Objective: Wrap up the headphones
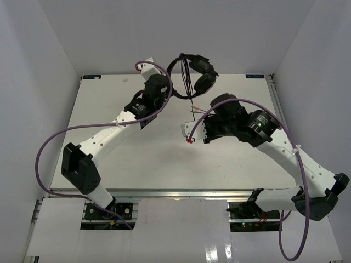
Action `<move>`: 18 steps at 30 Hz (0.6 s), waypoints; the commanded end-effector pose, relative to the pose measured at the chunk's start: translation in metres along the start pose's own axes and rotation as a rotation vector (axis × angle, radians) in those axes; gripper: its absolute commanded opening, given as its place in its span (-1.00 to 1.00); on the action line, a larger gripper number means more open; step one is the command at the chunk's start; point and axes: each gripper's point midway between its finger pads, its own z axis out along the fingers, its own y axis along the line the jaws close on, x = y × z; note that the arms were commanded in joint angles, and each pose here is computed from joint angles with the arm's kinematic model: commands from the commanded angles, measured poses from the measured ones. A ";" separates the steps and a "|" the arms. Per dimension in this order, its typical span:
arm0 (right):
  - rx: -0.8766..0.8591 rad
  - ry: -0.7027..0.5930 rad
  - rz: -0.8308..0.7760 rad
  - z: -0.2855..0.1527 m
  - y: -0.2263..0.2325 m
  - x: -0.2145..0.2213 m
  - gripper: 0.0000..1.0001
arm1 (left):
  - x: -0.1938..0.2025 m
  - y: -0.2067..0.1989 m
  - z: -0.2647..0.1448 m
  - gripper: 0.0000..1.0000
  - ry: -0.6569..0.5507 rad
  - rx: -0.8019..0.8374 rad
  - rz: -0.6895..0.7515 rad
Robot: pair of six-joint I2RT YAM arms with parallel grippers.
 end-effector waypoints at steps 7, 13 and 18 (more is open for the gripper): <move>0.328 0.371 -0.284 -0.059 -0.076 0.010 -0.85 | 0.104 0.017 -0.007 -1.00 0.301 0.151 0.209; 0.496 0.385 -0.357 -0.070 -0.095 0.008 -0.85 | 0.131 0.034 -0.030 -1.00 0.389 0.238 0.328; 0.547 0.316 -0.315 -0.063 -0.104 0.001 -0.85 | 0.147 0.032 -0.056 -1.00 0.440 0.397 0.381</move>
